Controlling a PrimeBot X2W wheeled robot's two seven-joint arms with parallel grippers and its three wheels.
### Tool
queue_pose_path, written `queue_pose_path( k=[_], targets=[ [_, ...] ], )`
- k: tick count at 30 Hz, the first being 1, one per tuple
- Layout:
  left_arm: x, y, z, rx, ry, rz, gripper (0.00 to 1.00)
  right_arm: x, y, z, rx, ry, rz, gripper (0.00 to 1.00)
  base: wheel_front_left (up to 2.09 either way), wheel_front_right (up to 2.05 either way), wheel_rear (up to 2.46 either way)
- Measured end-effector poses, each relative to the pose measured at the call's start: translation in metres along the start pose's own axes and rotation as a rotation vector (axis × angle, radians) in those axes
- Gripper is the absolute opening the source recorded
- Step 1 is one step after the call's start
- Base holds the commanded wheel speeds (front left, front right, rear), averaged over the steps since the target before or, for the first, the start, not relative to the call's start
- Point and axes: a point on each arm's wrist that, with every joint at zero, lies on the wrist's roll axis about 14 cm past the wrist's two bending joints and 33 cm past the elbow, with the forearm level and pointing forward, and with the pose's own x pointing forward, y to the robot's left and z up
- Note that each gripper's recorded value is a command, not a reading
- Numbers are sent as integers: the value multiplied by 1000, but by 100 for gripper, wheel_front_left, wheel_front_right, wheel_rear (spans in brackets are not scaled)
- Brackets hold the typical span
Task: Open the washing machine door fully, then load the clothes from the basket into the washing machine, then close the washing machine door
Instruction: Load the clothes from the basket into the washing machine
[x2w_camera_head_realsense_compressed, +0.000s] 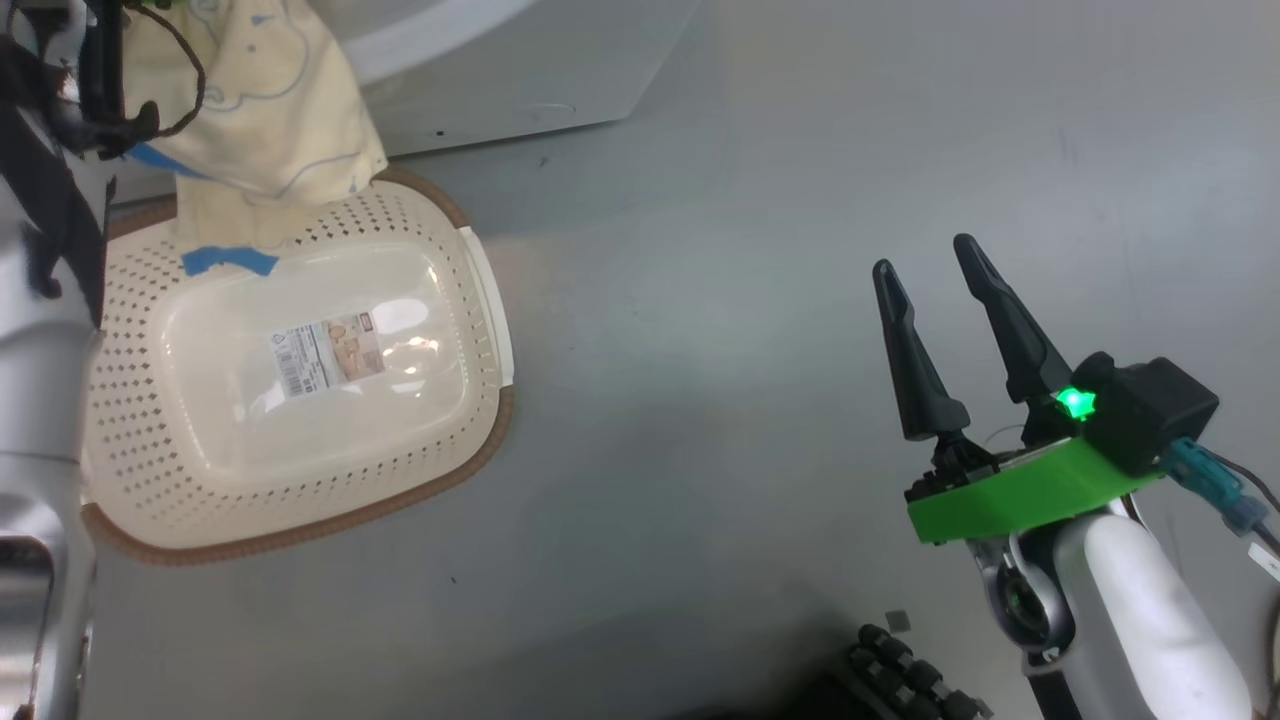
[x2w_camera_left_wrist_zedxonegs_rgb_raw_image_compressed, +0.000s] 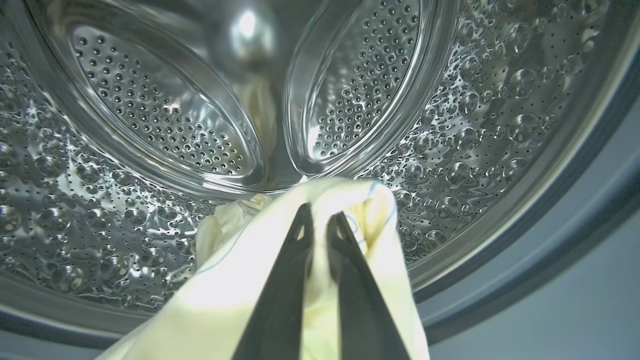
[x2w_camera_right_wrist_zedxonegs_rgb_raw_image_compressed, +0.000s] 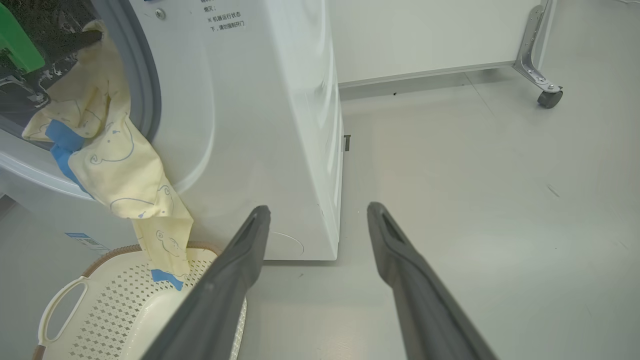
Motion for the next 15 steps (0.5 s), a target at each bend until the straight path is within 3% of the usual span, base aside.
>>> queue_pose_path(
  k=[15],
  targets=[
    [45,-2,-33,63,60,-35,0,0,-7,-43,31,116,-30,100,0,0,0]
  ],
)
